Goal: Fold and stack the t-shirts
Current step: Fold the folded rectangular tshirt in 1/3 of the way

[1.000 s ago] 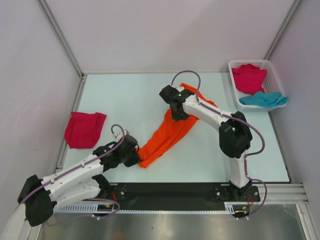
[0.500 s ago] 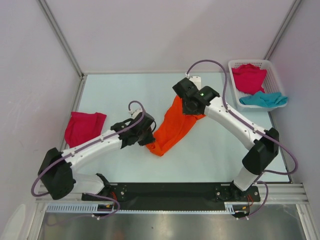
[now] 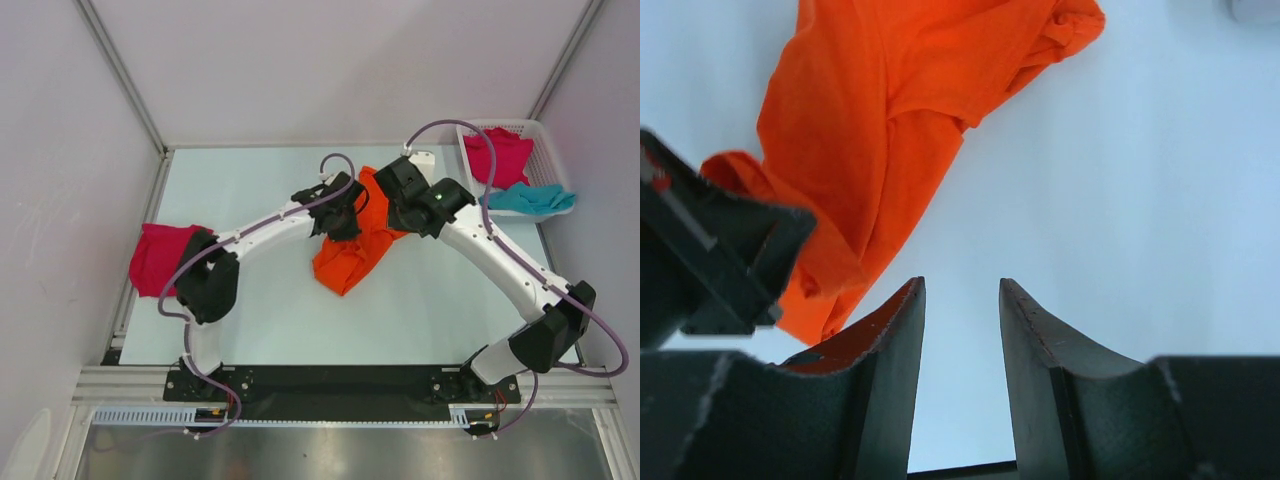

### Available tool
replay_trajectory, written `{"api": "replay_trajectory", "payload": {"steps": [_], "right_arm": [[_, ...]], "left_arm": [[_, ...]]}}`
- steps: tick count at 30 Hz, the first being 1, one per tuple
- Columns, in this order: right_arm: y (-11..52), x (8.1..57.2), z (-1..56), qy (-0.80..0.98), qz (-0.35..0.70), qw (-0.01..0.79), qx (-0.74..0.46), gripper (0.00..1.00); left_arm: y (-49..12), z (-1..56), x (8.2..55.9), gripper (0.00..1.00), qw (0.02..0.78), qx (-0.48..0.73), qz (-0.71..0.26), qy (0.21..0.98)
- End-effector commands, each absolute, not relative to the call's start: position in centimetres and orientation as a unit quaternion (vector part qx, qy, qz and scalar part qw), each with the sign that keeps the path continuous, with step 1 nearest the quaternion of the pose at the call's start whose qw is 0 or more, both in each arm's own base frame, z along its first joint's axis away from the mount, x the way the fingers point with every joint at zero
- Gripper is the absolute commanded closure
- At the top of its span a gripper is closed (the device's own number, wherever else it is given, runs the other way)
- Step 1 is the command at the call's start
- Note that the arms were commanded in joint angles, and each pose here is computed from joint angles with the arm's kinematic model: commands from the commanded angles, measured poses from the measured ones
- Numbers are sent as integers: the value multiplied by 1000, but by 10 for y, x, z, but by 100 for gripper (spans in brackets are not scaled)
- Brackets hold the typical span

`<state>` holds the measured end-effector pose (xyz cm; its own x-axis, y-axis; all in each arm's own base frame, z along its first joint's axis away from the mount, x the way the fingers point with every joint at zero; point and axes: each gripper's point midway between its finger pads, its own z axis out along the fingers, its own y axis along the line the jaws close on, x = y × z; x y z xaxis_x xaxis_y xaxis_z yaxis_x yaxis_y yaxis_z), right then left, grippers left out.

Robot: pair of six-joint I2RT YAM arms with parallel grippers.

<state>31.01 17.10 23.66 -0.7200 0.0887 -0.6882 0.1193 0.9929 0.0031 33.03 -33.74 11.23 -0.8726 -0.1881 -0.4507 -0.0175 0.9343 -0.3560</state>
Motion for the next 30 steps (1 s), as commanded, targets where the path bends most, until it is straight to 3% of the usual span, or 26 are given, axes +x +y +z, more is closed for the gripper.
{"api": "replay_trajectory", "payload": {"steps": [1, 10, 13, 17, 21, 24, 25, 26, 30], "right_arm": [[149, 306, 257, 914, -21, 396, 88, 58], [142, 307, 252, 918, -25, 386, 87, 57], [144, 308, 249, 920, -24, 383, 86, 57], [146, 307, 244, 922, -26, 377, 83, 57], [145, 304, 238, 925, -29, 370, 81, 57], [144, 302, 233, 926, -32, 366, 81, 57], [144, 301, 233, 926, -30, 367, 81, 57], [144, 301, 232, 927, -31, 366, 80, 57], [148, 298, 226, 929, -28, 361, 76, 57]], "left_arm": [[-354, 114, 361, 100, 246, -28, -175, 953], [-365, 82, 373, 98, 206, -20, -183, 961], [-364, 78, 372, 86, 194, -14, -187, 963], [-354, 80, 373, 51, 202, -15, -178, 963], [-338, 95, 381, 31, 229, -20, -166, 959], [-326, 103, 381, 27, 240, -27, -156, 958], [-320, 101, 378, 19, 239, -29, -147, 959], [-314, 102, 377, 18, 241, -33, -140, 960], [-287, 126, 367, 17, 275, -57, -124, 952]]}}
